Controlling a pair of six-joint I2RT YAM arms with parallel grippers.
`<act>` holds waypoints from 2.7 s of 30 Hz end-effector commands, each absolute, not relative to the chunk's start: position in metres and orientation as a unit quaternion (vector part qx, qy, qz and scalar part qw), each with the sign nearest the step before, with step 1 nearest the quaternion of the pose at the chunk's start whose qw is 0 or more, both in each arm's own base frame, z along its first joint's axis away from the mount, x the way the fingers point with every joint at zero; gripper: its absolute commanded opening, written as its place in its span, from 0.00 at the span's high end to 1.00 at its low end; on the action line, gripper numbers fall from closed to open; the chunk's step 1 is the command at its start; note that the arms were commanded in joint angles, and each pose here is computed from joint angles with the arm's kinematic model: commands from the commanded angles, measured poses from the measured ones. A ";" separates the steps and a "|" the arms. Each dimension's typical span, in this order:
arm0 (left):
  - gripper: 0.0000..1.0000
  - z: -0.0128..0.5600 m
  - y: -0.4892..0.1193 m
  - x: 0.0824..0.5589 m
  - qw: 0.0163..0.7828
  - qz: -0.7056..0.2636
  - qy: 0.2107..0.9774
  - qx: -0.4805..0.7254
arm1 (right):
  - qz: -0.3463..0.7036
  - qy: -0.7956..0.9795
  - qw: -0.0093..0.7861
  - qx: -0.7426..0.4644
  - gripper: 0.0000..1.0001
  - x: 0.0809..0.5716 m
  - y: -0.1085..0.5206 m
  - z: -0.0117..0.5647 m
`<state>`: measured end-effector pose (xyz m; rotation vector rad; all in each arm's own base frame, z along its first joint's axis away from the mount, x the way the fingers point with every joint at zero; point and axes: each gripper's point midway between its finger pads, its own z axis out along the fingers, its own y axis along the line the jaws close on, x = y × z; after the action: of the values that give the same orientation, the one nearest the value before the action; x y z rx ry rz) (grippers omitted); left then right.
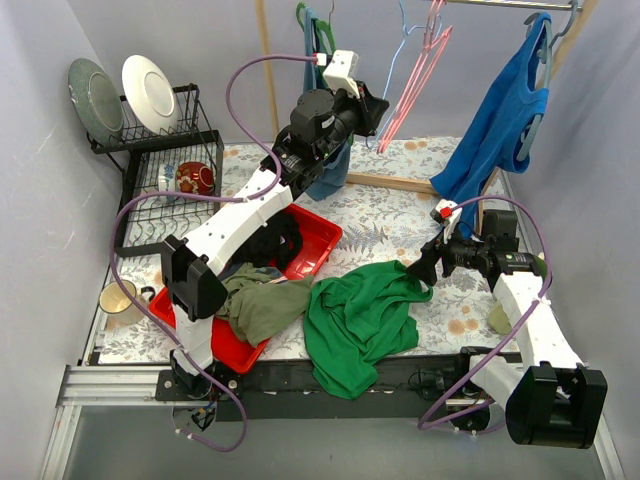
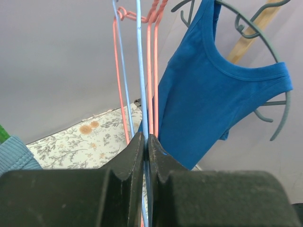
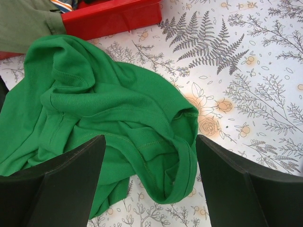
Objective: Place the tank top on the hanger
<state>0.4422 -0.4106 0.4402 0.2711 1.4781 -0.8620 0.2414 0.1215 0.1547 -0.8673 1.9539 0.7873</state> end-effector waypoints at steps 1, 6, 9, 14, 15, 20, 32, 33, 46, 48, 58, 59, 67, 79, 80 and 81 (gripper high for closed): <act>1.00 0.502 -0.393 0.413 0.686 -0.412 0.590 0.110 | 0.319 0.774 0.420 -0.351 0.15 0.241 0.123 0.156; 1.00 0.503 -0.392 0.409 0.688 -0.417 0.584 0.109 | 0.319 0.775 0.418 -0.351 0.15 0.241 0.122 0.155; 1.00 0.497 -0.392 0.409 0.689 -0.417 0.583 0.109 | 0.319 0.775 0.418 -0.351 0.15 0.241 0.122 0.155; 1.00 0.491 -0.398 0.409 0.697 -0.419 0.570 0.115 | 0.319 0.775 0.417 -0.351 0.15 0.241 0.122 0.155; 1.00 0.491 -0.399 0.409 0.702 -0.415 0.566 0.120 | 0.319 0.775 0.417 -0.351 0.15 0.241 0.122 0.154; 1.00 0.495 -0.404 0.410 0.719 -0.413 0.546 0.122 | 0.317 0.776 0.417 -0.352 0.15 0.241 0.122 0.154; 1.00 0.499 -0.405 0.401 0.745 -0.406 0.516 0.116 | 0.319 0.776 0.415 -0.352 0.15 0.241 0.122 0.154; 1.00 0.498 -0.405 0.400 0.747 -0.405 0.514 0.116 | 0.319 0.777 0.414 -0.351 0.15 0.241 0.122 0.153; 1.00 0.485 -0.410 0.400 0.770 -0.392 0.490 0.118 | 0.320 0.779 0.410 -0.351 0.15 0.241 0.122 0.152; 1.00 0.488 -0.410 0.399 0.775 -0.392 0.482 0.116 | 0.320 0.779 0.410 -0.351 0.15 0.241 0.122 0.152; 1.00 0.502 -0.408 0.410 0.792 -0.374 0.474 0.091 | 0.322 0.779 0.409 -0.351 0.15 0.240 0.122 0.151; 1.00 0.503 -0.407 0.413 0.792 -0.371 0.476 0.087 | 0.322 0.779 0.408 -0.351 0.15 0.240 0.122 0.151; 1.00 0.508 -0.408 0.419 0.797 -0.364 0.475 0.081 | 0.323 0.779 0.406 -0.351 0.15 0.240 0.122 0.150; 1.00 0.512 -0.411 0.414 0.808 -0.367 0.453 0.086 | 0.325 0.780 0.403 -0.351 0.15 0.240 0.122 0.149; 1.00 0.513 -0.411 0.413 0.810 -0.366 0.450 0.087 | 0.325 0.780 0.403 -0.351 0.15 0.240 0.122 0.149; 1.00 0.512 -0.410 0.414 0.810 -0.364 0.451 0.086 | 0.325 0.781 0.402 -0.351 0.15 0.240 0.122 0.149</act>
<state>0.4365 -0.4277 0.4426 0.2336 1.1601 -0.7503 0.2387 0.1211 0.1439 -0.8731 1.9947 0.8116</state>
